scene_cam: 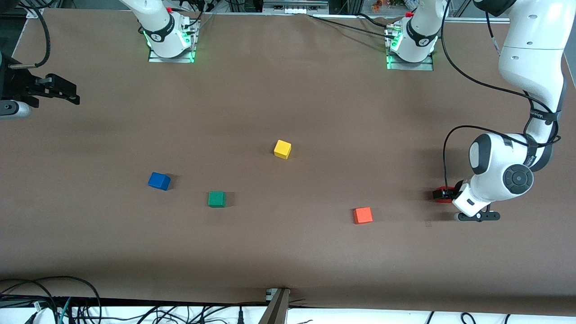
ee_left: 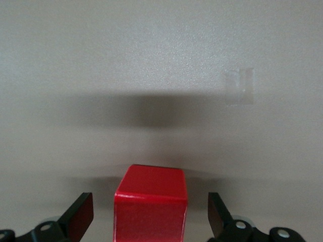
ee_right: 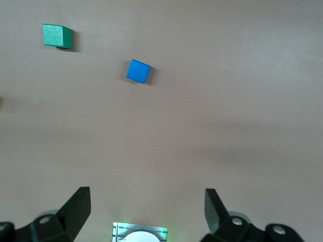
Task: Pass red block to right arm, stack on blue
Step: 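Close the left gripper on the red cube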
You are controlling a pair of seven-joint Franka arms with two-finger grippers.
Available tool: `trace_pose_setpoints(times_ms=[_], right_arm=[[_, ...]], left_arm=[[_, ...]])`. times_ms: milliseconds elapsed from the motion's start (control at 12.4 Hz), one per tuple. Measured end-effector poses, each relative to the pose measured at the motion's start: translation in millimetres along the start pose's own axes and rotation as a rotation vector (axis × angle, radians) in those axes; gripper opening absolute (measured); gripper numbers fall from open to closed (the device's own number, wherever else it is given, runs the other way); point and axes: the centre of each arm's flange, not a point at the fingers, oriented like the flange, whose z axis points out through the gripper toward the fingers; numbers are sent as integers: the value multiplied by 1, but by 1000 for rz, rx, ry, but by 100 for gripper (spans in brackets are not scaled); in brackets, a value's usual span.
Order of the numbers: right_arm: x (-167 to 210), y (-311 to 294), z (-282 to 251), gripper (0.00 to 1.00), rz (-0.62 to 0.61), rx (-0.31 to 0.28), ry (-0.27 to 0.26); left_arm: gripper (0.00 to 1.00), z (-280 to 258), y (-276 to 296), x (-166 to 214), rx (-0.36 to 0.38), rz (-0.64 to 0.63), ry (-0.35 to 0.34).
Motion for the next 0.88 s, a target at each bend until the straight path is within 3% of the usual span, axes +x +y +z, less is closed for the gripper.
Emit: trace_pose_setpoints(times_ms=[321, 884], right_arm=[[0, 0, 0, 100, 0, 0, 0], [4, -1, 5, 100, -8, 0, -10]], left_arm=[[55, 0, 3, 1, 1, 17, 2], [56, -16, -9, 12, 15, 332, 39]])
